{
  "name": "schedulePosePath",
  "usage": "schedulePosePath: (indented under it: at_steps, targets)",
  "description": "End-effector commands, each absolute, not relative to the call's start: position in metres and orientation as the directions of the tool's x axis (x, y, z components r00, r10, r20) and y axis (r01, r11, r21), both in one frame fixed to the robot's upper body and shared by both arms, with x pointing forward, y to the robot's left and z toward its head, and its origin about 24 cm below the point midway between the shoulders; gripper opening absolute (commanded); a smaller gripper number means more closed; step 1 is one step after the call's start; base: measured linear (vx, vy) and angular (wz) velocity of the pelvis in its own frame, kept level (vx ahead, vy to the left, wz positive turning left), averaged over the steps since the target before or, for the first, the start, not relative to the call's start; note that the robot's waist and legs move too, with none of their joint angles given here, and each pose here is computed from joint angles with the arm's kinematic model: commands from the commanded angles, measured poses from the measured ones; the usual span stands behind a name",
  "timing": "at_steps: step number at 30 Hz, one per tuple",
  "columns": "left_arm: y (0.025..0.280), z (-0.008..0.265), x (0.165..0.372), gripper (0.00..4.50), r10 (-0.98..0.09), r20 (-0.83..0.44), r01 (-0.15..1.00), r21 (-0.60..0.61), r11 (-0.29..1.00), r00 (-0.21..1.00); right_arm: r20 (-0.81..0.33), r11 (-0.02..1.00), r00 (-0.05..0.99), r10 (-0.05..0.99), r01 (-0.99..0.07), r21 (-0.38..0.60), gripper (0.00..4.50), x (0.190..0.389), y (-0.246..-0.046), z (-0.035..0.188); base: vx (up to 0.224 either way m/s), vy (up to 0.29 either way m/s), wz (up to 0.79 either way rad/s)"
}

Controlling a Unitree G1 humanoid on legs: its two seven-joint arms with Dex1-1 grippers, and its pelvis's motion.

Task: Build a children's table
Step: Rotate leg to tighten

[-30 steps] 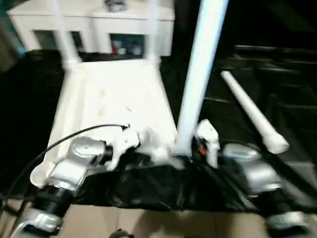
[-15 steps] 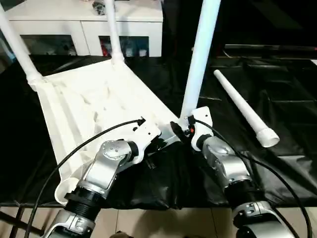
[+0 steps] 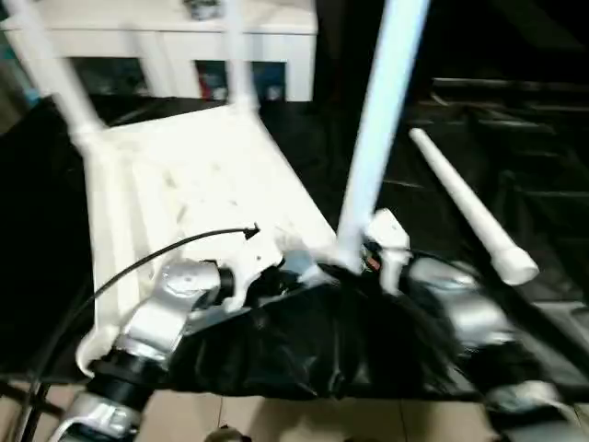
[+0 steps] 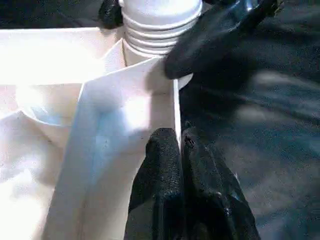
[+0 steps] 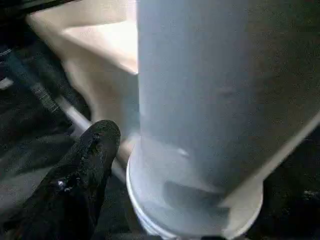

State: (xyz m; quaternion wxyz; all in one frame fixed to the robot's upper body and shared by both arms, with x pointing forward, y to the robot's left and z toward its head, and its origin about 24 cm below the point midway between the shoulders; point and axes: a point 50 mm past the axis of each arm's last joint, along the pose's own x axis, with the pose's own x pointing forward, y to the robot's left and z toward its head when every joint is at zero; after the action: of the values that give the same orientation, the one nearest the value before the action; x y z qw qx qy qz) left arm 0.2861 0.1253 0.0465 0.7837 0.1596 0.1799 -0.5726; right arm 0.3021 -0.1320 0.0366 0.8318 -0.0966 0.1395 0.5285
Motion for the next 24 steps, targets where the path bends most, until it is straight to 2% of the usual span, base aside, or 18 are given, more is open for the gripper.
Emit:
schedulePosePath:
  at_steps: [1, 2, 4, 6, 7, 9, 16, 20, 22, 24]
  targets:
    - [0.118, 0.055, 0.289, 0.00, -0.874, -0.427, 0.971, 0.057, 0.231, 0.233, -0.345, 0.189, 0.152, 0.926, -0.979, 0.078, 3.82, 0.282, -0.108, 0.029, 0.000, 0.000, 0.00]
    - [0.120, 0.054, 0.289, 0.00, -0.874, -0.431, 0.973, 0.053, 0.226, 0.226, -0.345, 0.162, 0.124, 0.930, -0.983, 0.082, 3.82, 0.280, -0.108, 0.030, 0.000, 0.000, 0.00]
    - [0.123, 0.054, 0.290, 0.00, -0.871, -0.443, 0.976, 0.050, 0.214, 0.214, -0.352, 0.118, 0.079, 0.933, -0.989, 0.091, 3.49, 0.278, -0.107, 0.031, 0.000, 0.000, 0.00]
    - [0.126, 0.053, 0.291, 0.00, -0.866, -0.456, 0.978, 0.050, 0.204, 0.204, -0.364, 0.096, 0.058, 0.930, -0.991, 0.088, 3.44, 0.277, -0.106, 0.031, 0.000, 0.000, 0.00]
    - [0.126, 0.053, 0.291, 0.00, -0.866, -0.456, 0.978, 0.050, 0.204, 0.204, -0.364, 0.096, 0.058, 0.930, -0.991, 0.088, 3.44, 0.277, -0.106, 0.031, 0.000, 0.000, 0.00]
    - [0.129, 0.053, 0.292, 0.00, -0.863, -0.465, 0.979, 0.051, 0.199, 0.199, -0.367, 0.080, 0.040, 0.929, -0.993, 0.092, 3.10, 0.276, -0.105, 0.031, 0.000, 0.000, 0.00]
    - [0.129, 0.055, 0.292, 0.00, -0.870, -0.457, 0.981, 0.039, 0.188, 0.184, -0.358, 0.064, 0.020, 0.934, -0.992, 0.112, 2.76, 0.274, -0.103, 0.030, 0.000, 0.000, 0.00]
    - [0.123, 0.054, 0.291, 0.00, -0.876, -0.430, 0.973, 0.029, 0.229, 0.219, -0.320, 0.235, 0.189, 0.928, -0.966, 0.111, 2.72, 0.280, -0.098, 0.026, 0.000, 0.000, 0.00]
    - [0.118, 0.054, 0.292, 0.00, -0.867, -0.426, 0.963, 0.040, 0.267, 0.258, -0.327, 0.371, 0.321, 0.889, -0.923, 0.103, 2.71, 0.287, -0.096, 0.021, 0.000, 0.000, 0.00]
    - [0.107, 0.056, 0.295, 0.00, -0.858, -0.401, 0.943, 0.049, 0.329, 0.320, -0.328, 0.553, 0.499, 0.802, -0.828, 0.092, 2.70, 0.299, -0.093, 0.015, 0.000, 0.000, 0.00]
